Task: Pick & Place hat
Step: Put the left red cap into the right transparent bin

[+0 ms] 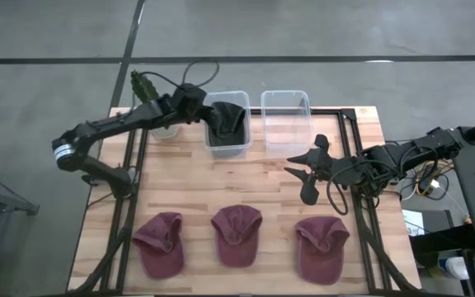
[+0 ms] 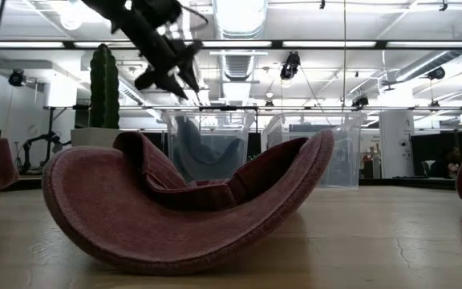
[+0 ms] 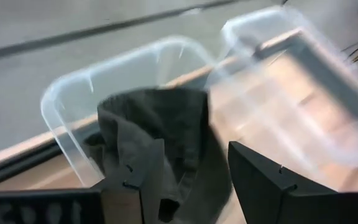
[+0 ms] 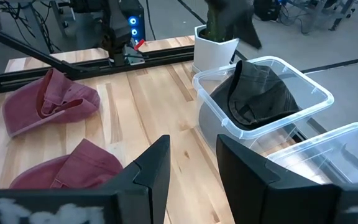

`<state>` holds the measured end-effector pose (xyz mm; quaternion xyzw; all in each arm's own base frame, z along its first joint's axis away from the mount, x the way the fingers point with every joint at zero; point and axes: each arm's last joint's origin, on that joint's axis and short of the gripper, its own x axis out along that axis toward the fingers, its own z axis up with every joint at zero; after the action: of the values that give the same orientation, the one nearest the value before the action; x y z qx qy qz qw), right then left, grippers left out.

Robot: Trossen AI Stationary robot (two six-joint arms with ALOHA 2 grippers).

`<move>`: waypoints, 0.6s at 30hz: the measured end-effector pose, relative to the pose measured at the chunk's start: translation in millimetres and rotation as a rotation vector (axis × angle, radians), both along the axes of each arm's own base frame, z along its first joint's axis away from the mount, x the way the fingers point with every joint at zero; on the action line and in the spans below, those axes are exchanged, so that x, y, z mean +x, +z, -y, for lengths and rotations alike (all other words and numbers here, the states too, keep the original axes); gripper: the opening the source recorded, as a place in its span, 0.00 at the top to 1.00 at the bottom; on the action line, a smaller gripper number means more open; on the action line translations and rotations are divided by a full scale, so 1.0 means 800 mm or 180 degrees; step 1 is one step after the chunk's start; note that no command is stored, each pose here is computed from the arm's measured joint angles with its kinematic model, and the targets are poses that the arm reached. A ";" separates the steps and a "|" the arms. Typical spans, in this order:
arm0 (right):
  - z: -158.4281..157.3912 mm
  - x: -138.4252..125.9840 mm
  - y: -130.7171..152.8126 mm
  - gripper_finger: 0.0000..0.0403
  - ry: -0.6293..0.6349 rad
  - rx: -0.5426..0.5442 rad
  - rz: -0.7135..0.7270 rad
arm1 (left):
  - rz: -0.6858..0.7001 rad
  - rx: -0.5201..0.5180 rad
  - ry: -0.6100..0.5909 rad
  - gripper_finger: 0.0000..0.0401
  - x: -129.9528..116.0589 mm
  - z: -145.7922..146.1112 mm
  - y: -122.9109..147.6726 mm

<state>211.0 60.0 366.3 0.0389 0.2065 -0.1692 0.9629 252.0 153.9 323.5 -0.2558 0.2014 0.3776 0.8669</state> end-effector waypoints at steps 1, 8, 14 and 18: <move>0.000 0.000 0.000 0.69 0.0000 -0.0001 0.0000 | 0.0093 0.0010 -0.0009 0.58 -0.006 0.004 0.009; 0.000 0.000 0.000 0.69 0.0001 -0.0002 0.0000 | 0.0579 -0.0300 -0.0449 0.58 -0.047 0.067 0.056; 0.000 0.000 0.000 0.69 0.0004 -0.0010 -0.0005 | 0.0578 -0.0838 -0.0998 0.58 -0.074 0.147 0.067; 0.000 0.000 0.000 0.69 0.0004 -0.0009 -0.0005 | 0.0406 -0.1274 -0.0910 0.58 -0.088 0.192 0.060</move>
<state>211.0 60.1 366.3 0.0372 0.2070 -0.1689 0.9629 181.7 0.4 371.5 -0.4146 0.2512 0.1869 0.8545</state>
